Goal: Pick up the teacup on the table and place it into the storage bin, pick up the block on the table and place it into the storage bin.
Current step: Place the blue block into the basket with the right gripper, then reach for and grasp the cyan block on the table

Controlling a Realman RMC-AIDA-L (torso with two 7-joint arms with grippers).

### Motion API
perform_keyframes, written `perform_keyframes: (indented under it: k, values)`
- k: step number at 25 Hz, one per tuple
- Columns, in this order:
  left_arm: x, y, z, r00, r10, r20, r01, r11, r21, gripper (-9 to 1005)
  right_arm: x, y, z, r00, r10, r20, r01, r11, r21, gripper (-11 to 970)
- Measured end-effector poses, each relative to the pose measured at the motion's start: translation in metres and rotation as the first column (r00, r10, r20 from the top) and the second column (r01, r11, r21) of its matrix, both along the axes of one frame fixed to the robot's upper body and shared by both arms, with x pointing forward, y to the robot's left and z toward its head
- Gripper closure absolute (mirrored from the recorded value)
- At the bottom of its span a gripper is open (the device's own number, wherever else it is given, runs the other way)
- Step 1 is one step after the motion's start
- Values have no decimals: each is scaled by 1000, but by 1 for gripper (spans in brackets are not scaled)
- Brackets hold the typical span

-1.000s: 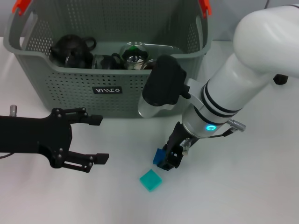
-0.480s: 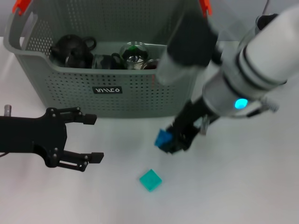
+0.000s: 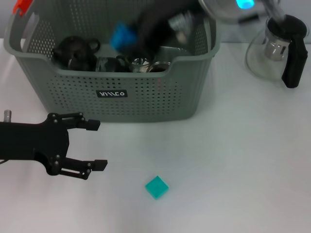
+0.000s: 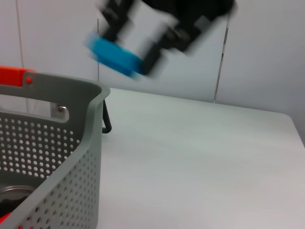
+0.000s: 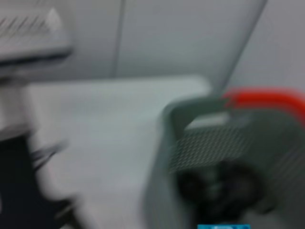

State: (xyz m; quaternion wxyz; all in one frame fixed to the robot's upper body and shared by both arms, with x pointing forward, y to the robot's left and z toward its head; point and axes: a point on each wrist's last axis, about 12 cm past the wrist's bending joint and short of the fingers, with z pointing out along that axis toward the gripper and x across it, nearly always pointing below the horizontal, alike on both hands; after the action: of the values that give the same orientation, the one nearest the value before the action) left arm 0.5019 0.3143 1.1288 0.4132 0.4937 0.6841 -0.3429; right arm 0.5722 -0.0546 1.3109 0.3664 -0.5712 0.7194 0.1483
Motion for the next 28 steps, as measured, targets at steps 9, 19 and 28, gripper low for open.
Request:
perform_keyframes:
  k: [9,19,28]
  values:
    - [1,-1,-1,1000,0,-1,0,1000,-3,64,56,5,-6,961,-195,196,173,977,123,539]
    - [2,-2,0,1000,-2,0,2,1000,-3,64,76,-6,-27,946,-269,180,252,961,113,506]
    - [3,-4,1,1000,-10,0,10,1000,1,64,77,-14,-25,940,-289,182,270,955,120,160]
